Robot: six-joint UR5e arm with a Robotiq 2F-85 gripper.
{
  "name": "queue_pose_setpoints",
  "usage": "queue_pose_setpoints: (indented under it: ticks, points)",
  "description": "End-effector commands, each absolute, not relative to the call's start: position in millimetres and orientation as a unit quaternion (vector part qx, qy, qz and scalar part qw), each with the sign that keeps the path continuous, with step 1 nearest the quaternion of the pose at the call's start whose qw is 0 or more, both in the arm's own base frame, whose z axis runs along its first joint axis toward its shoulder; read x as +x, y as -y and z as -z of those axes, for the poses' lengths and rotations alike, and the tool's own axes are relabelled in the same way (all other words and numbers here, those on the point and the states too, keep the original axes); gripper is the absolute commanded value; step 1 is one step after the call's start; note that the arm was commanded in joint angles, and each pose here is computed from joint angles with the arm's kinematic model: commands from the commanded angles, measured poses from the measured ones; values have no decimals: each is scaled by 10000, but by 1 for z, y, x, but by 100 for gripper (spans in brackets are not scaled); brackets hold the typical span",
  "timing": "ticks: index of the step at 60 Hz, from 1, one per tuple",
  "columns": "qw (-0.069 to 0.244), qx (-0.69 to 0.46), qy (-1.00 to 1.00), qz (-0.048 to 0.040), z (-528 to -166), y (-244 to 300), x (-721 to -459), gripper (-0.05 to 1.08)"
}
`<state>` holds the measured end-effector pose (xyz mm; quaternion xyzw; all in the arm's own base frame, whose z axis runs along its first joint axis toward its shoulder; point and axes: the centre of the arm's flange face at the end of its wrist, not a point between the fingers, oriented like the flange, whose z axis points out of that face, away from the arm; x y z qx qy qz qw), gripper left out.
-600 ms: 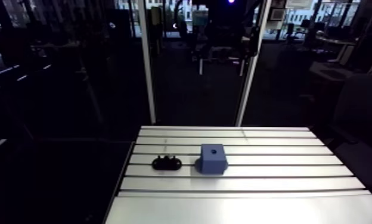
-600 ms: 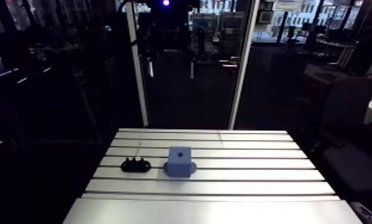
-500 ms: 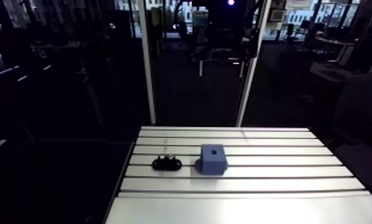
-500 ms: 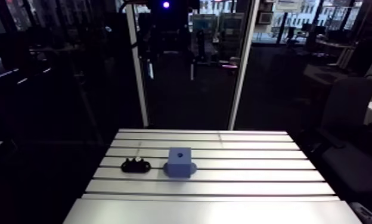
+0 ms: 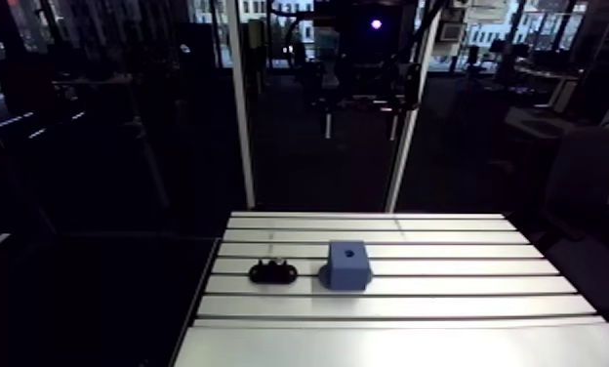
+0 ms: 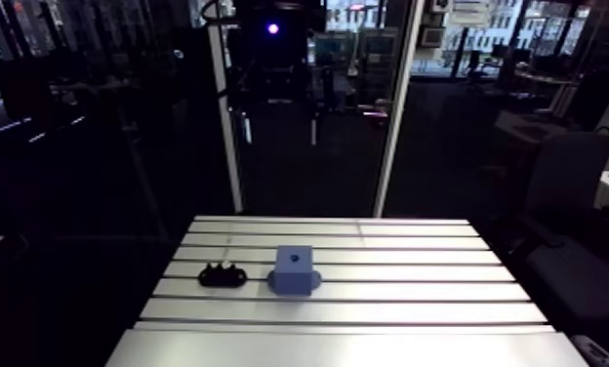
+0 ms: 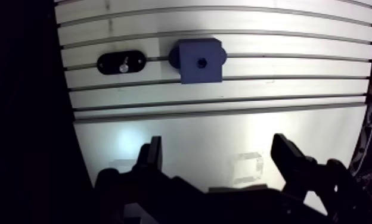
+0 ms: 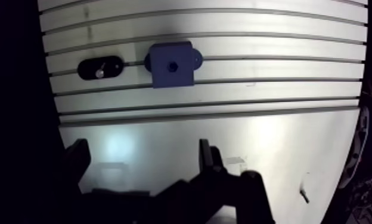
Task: Pick up the M10 bolt and insert it into the hex recess until seated.
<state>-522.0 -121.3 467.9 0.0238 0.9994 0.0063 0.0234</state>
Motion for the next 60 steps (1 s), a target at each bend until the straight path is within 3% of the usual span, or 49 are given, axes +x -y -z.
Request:
queue_pose_setpoints:
  ticks: [1, 26, 45, 60]
  points:
    - [234, 234, -9994, -66, -467, 122, -522, 1]
    - [348, 240, -9991, -60, -447, 124, -516, 1]
    - [-121, 171, -9998, -24, -432, 141, -514, 1]
    - [-429, 353, -9984, 93, -419, 150, -513, 1]
